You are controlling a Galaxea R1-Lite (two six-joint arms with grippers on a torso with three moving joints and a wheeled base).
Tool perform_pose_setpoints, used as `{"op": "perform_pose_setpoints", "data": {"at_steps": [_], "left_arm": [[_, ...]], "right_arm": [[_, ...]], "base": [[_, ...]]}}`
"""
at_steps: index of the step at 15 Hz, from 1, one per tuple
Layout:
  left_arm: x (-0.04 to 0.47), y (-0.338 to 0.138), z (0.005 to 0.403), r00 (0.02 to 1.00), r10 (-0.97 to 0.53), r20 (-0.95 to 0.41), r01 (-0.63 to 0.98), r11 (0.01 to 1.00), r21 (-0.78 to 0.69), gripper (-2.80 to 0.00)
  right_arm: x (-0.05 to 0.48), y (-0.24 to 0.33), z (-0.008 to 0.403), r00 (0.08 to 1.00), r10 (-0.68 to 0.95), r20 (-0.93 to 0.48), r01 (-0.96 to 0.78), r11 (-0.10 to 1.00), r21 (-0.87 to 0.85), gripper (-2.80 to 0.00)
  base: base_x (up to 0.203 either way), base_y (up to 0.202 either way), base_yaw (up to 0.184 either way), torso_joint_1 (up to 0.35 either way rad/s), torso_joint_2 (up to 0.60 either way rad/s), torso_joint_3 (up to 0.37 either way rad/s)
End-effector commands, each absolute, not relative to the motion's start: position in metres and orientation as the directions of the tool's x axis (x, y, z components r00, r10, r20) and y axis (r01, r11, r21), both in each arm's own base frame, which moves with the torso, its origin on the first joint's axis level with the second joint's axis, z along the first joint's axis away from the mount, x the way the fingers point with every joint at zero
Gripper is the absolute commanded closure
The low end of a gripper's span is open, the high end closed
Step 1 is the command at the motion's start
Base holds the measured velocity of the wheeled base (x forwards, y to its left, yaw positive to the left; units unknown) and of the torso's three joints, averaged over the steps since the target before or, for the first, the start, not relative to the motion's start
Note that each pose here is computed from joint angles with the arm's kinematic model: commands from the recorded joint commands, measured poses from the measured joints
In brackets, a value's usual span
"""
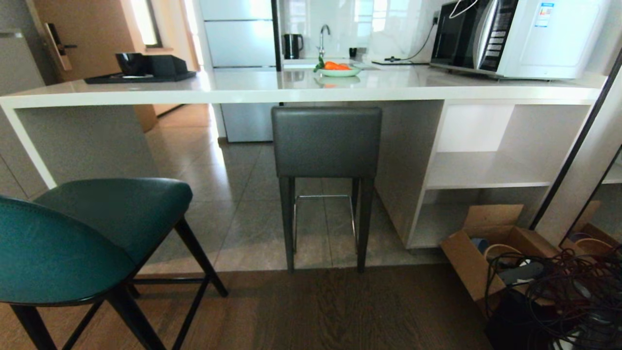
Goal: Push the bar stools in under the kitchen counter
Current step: Pull the gray chair out from under the dining table
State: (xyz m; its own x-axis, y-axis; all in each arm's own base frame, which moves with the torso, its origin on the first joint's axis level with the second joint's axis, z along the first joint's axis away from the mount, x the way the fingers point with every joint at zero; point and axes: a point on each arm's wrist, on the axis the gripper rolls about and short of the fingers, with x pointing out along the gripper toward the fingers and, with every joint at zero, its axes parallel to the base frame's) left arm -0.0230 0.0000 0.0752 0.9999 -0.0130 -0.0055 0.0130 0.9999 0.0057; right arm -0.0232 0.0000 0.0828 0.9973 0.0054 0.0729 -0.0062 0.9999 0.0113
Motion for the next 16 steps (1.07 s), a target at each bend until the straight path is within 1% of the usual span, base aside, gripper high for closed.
{"op": "perform_pose_setpoints", "data": {"at_steps": [1,16], "left_arm": [[-0.0230,0.0000,0.0751,1.000,-0.014,-0.005,0.014,1.000,0.006,0.00],[-0.0230,0.0000,0.0751,1.000,-0.014,-0.005,0.014,1.000,0.006,0.00]], "right_arm": [[-0.0208,0.0000,0.0748,0.999,0.006,0.043,-0.007,1.000,0.011,0.00],[-0.0208,0.0000,0.0748,0.999,0.006,0.043,-0.007,1.000,0.012,0.00]], "base": [[0.121,0.000,-0.001,-0.003,0.01,0.003],[0.195,0.000,0.002,0.002,0.00,0.002]]}}
